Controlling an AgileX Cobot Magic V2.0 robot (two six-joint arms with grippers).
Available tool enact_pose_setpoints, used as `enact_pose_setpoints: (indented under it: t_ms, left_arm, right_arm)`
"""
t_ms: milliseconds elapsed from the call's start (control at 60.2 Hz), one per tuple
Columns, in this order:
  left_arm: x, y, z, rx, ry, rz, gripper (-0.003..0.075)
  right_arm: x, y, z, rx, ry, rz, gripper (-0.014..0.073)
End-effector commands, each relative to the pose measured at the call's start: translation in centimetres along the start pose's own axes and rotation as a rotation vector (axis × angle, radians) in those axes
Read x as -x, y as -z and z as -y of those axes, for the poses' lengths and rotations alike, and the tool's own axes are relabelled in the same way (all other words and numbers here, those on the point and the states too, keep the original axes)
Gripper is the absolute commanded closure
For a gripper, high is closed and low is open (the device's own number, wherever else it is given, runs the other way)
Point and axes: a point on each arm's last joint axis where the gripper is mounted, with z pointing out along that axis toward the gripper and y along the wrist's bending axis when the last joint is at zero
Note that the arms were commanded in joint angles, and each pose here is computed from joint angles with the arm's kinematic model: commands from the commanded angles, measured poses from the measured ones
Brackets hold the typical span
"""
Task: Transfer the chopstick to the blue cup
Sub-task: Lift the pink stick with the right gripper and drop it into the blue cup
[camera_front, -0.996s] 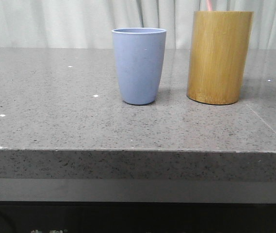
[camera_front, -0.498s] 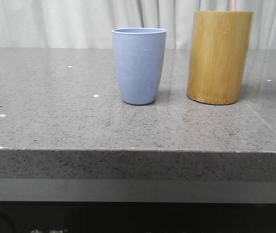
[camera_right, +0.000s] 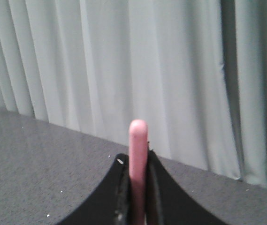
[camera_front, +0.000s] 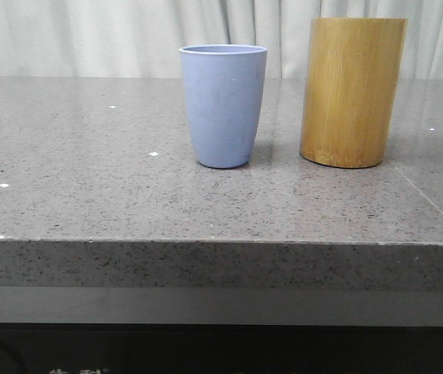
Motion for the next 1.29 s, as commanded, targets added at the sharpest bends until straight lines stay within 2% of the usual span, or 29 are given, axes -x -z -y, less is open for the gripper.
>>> enact_pose_setpoints:
  t_ms: [0,149,332,598,764,830,880,963,1062,1129,1278]
  left_arm:
    - [1.5,0.2,0.0,-0.001,0.020,0.098,0.0739]
    - [1.5,0.2,0.0,-0.001,0.020,0.098,0.0739]
    - [1.4,0.2,0.0,0.000,0.018,0.096,0.0739]
    - [1.4,0.2,-0.1,0.005,0.009,0.096,0.0739]
    - [1.4,0.2,-0.1,0.005,0.009,0.096,0.0739]
    - [1.4,0.2,-0.1,0.005,0.009,0.096,0.0739]
    - [1.4,0.2,-0.1,0.005,0.009,0.096,0.0739]
    - [1.4,0.2,-0.1,0.005,0.009,0.096,0.0739]
    - [1.4,0.2,-0.1,0.005,0.009,0.096,0.0739]
    - [1.4,0.2,-0.1,0.005,0.009,0.096,0.0739]
    - [1.4,0.2,-0.1,0.005,0.009,0.096,0.0739]
  right_arm:
    - [1.1,-0.5,-1.1,0.029,-0.022,0.100,0.0601]
    - [-2.3,-3.3,-1.5,0.038,-0.023,0.014,0.0601]
    - [-4.5,-4.7,-1.4,0.033,-0.021,-0.056,0.0594]
    - [-5.1,-4.9,-1.4,0.033,-0.022,-0.089,0.0382]
    - [-4.4,-4.4,-1.3,0.032,-0.022,-0.071,0.0327]
    - [-3.5,-3.8,-1.1,0.026,-0.022,-0.060,0.0336]
    - [-2.7,-3.3,-0.8,0.022,-0.021,-0.067,0.0376]
    - [-1.6,-2.7,-0.3,0.012,-0.020,-0.107,0.0526]
    - [-0.3,-2.1,0.7,-0.012,-0.009,-0.166,0.0652]
    - [0.4,-1.5,1.8,-0.043,-0.003,-0.209,0.0680]
    - [1.7,0.6,5.1,-0.149,-0.008,-0.299,0.0680]
